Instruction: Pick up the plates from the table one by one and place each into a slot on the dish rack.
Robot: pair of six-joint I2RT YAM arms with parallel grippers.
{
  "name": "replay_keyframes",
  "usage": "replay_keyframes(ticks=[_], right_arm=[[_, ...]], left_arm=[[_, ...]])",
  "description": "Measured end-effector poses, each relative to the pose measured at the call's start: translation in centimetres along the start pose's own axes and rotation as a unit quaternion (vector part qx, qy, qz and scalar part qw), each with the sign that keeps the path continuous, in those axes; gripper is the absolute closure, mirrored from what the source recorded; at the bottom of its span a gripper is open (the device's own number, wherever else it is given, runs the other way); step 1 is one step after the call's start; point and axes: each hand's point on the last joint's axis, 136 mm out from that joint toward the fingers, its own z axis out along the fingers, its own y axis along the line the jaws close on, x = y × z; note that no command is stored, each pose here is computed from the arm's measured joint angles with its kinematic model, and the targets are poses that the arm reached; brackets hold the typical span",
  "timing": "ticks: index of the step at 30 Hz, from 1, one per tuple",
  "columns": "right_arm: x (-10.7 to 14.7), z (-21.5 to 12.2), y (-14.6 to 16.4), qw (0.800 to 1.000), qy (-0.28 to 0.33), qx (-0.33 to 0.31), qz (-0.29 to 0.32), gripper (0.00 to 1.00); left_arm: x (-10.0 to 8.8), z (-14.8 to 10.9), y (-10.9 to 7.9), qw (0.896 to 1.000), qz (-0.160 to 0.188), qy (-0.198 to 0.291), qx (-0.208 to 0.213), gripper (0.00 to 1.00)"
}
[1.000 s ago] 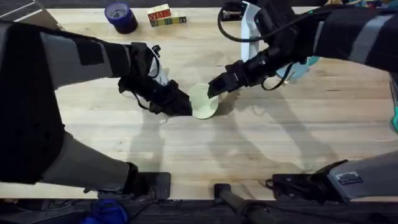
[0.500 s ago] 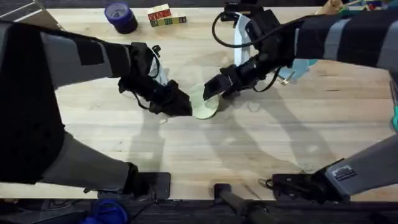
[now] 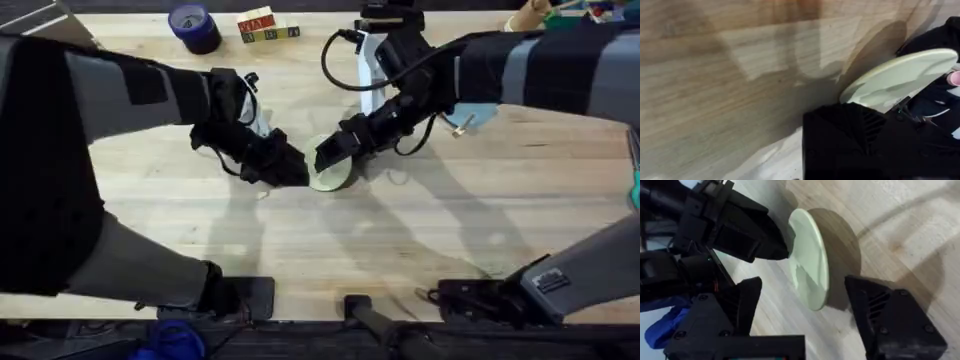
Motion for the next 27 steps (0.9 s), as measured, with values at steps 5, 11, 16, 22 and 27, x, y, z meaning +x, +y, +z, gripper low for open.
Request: replay_keyframes(ticks=[5, 11, 16, 22, 27], right_arm=[[-0.07, 0.00, 0.00, 1.000, -0.001, 0.000, -0.001, 0.061], [-0.41, -0.01, 0.00, 1.000, -0.008, 0.000, -0.003, 0.285], [-0.45, -0.01, -0.10, 1.000, -0.008, 0.003, 0.003, 0.504], [-0.47, -0.02, -0.35, 1.000, -0.009, 0.010, 0.005, 0.696], [-0.50, -0.07, -0.42, 1.000, -0.010, 0.010, 0.007, 0.914]], left_arm=[[0.00, 0.01, 0.00, 1.000, 0.000, 0.000, 0.000, 0.959], [0.00, 0.01, 0.00, 1.000, 0.000, 0.000, 0.000, 0.959], [0.00, 0.00, -0.01, 1.000, 0.000, 0.000, 0.000, 0.959], [0.00, 0.00, 0.00, 1.000, 0.000, 0.000, 0.000, 0.959], [0.00, 0.00, 0.00, 1.000, 0.000, 0.000, 0.000, 0.959]])
